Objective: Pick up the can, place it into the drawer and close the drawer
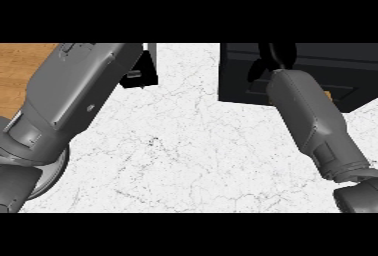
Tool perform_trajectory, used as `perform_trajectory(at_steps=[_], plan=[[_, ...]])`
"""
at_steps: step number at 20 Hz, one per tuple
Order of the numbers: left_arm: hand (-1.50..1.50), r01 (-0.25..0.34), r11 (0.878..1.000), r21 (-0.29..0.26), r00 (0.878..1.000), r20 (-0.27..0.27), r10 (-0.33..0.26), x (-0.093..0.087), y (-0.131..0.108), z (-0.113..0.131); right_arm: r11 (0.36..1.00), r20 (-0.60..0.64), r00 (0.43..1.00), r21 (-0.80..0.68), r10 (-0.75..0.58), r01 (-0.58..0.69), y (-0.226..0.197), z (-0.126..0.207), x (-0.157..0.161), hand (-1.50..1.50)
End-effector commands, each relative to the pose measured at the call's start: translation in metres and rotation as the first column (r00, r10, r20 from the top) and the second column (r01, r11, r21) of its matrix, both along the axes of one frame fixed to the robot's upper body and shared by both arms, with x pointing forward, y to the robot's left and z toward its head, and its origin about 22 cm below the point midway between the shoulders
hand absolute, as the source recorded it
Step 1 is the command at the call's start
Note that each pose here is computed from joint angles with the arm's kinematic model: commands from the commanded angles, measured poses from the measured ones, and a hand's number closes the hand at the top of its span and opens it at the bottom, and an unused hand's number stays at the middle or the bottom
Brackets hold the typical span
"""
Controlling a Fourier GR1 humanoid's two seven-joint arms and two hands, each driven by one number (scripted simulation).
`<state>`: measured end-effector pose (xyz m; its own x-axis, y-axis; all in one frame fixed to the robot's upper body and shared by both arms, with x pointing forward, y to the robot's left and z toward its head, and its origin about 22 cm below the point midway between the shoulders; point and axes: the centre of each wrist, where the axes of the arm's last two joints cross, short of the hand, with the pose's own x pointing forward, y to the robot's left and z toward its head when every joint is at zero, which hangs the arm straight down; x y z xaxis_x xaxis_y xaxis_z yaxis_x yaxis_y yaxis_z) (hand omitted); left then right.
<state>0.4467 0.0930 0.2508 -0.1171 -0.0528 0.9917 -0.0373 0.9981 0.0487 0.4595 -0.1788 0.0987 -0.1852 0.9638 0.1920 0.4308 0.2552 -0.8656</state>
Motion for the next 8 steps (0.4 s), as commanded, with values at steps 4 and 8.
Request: perform_trajectory(at_steps=[4,8], plan=[[-1.5,0.005,1.0,0.013,1.0,-0.002,-0.005,-0.005,0.016,-0.012,0.979,0.118,0.99,0.174,0.081,-0.101,0.026,0.054,0.013,-1.5],[-1.5,0.032,0.999,-0.001,0.999,0.016,-0.032,-0.015,0.026,-0.007,0.975,0.106,0.992,0.202,0.073,-0.093,0.012,0.045,0.013,-1.5]])
